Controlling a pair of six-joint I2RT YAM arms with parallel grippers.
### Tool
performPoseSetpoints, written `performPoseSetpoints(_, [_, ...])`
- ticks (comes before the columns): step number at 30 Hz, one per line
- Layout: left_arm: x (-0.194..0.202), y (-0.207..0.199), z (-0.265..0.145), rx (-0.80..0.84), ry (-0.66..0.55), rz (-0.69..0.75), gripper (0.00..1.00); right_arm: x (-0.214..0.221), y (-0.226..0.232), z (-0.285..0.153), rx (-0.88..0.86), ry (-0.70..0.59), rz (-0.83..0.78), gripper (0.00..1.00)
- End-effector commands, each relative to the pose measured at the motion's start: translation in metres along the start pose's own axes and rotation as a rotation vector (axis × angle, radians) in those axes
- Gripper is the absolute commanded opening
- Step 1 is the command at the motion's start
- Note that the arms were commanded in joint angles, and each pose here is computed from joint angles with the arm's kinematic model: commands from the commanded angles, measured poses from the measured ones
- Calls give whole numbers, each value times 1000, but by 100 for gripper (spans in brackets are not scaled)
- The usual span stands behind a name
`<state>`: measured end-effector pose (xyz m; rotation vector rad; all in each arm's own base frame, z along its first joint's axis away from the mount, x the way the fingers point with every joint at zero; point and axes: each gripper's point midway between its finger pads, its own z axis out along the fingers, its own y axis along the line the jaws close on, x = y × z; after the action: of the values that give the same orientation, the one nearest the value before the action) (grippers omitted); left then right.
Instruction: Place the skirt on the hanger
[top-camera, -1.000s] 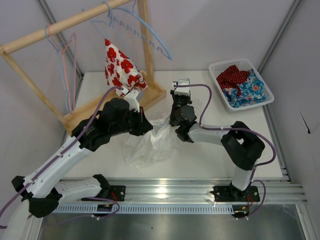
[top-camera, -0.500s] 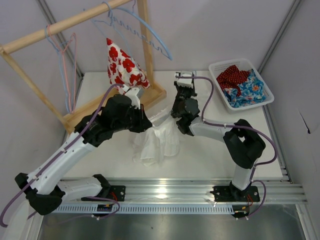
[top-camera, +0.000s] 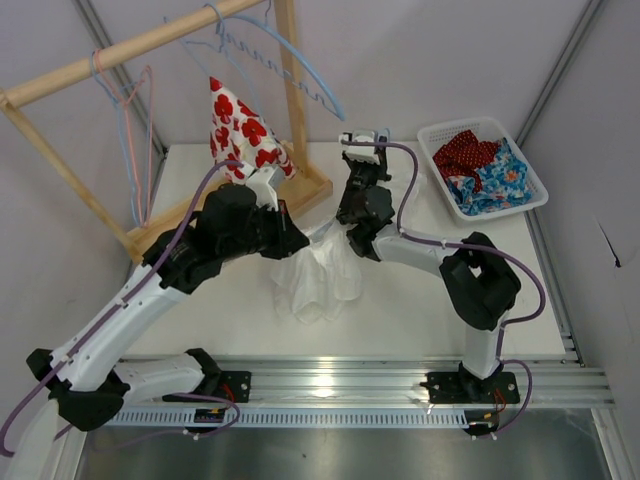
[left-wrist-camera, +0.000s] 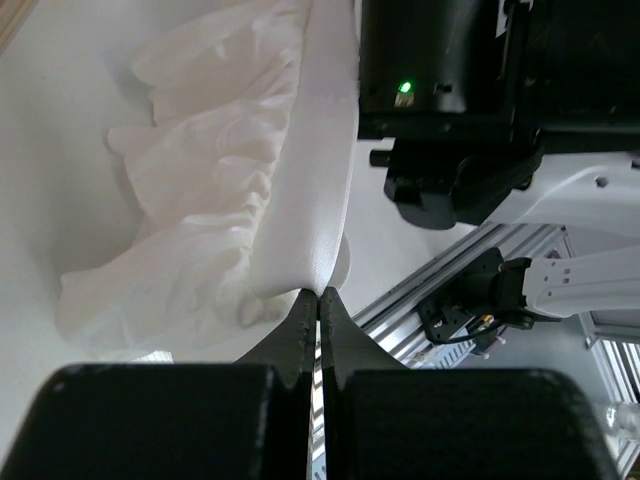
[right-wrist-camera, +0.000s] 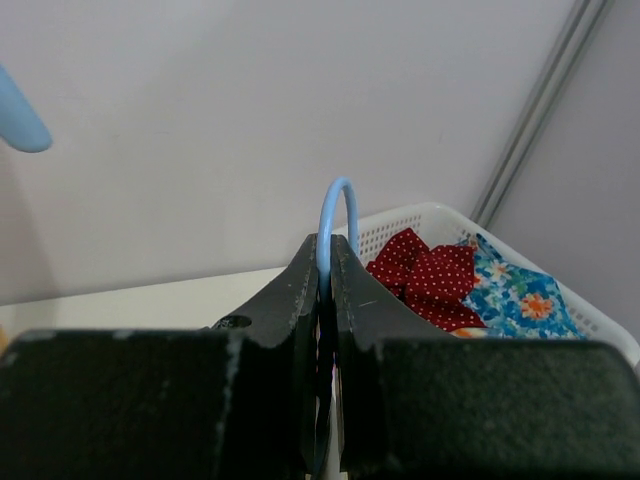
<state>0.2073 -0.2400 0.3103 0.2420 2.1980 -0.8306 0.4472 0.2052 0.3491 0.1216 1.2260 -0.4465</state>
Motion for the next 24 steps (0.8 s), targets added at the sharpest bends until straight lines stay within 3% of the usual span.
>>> performPoseSetpoints(1, [-28, -23, 0, 70, -49, 15, 0, -55, -24, 0, 92, -145, 256, 0])
performPoseSetpoints(8, [-45, -15, 27, -1, -77, 50, 0, -64, -11, -19, -70, -63, 280, 0])
performPoseSetpoints(9, [-45, -13, 30, -13, -74, 51, 0, -66, -7, -21, -101, -43, 365, 0])
performPoseSetpoints(14, [-32, 2, 45, -78, -54, 48, 0, -68, -15, -15, -155, 34, 343, 0])
performPoseSetpoints(24, [-54, 38, 51, -271, -136, 107, 0, -70, 27, -43, -629, 266, 339, 0])
